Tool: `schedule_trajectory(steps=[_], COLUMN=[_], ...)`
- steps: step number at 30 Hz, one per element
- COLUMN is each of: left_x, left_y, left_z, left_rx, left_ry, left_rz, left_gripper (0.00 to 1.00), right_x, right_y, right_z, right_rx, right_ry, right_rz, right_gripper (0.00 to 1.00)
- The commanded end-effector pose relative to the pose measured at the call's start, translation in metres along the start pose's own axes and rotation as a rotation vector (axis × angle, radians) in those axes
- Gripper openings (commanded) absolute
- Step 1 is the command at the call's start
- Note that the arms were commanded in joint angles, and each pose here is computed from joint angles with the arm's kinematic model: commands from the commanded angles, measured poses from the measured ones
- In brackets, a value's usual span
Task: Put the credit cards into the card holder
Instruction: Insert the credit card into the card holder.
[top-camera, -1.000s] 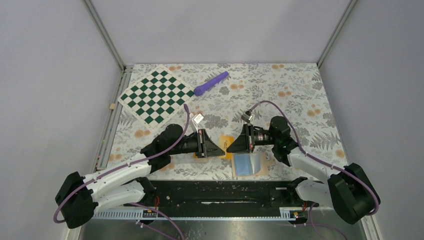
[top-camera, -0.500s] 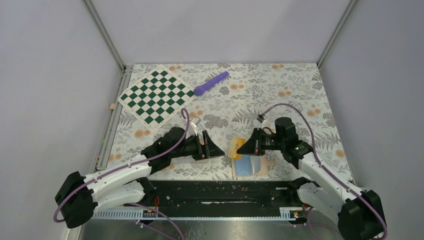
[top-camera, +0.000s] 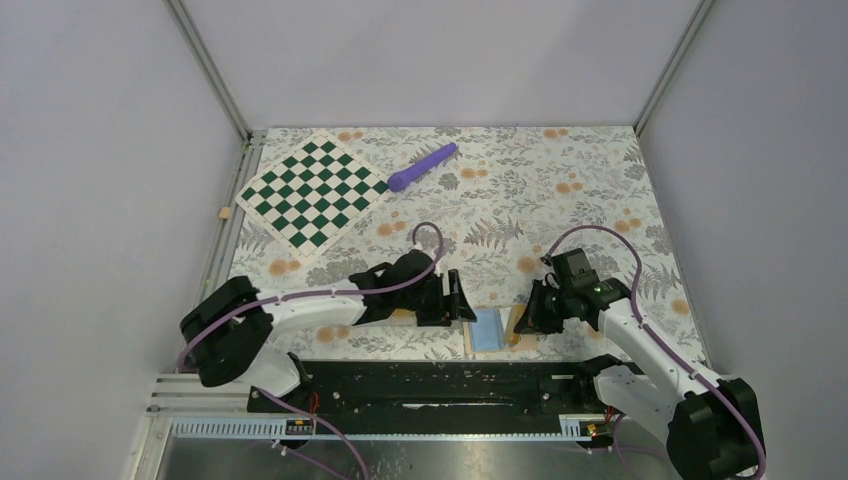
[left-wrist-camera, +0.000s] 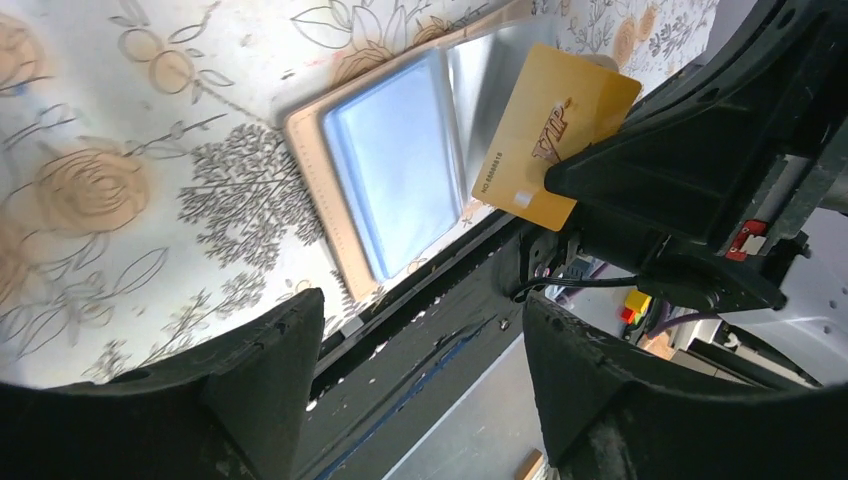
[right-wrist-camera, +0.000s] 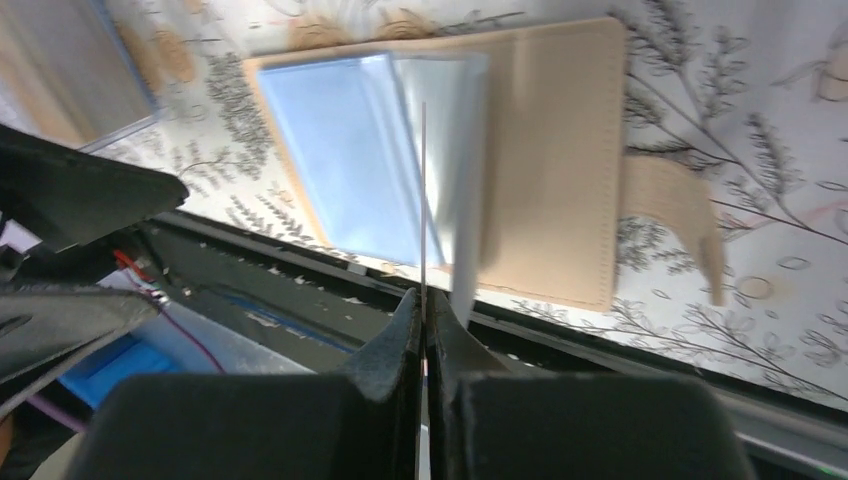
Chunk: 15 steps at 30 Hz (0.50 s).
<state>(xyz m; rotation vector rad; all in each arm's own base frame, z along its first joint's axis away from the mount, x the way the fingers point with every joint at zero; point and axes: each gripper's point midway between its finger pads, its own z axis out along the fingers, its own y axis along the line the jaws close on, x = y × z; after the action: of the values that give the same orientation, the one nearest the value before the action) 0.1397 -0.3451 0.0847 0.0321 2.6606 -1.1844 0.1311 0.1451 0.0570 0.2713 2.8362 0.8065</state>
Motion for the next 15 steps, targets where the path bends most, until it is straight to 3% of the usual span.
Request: schedule_trajectory(steps=[1,9,15], left_x=[-0.004,0.008,0.01], left_y=[-0.015,0.009,0.018], left_z=[0.017,0.034,0.038], left_rx=[0.0,-0.095,-0.138], left_ry=[-0.001,0.068,0.091], left_rz=[0.051,0.042,0.057], left_gripper=[0.71,0.65,0.5], right_x=[-0.012,-0.016,-0.015], right_y=[-0.011,0.015,0.018], right_z=[-0.006,0.004,0.012], right_rx=[0.097,-0.064,-0.097], right_ry=[-0.03,-0.019,0.0], right_rz=[-0.022,-0.069,-0.071], right_gripper=[0.0,0.0,0.0])
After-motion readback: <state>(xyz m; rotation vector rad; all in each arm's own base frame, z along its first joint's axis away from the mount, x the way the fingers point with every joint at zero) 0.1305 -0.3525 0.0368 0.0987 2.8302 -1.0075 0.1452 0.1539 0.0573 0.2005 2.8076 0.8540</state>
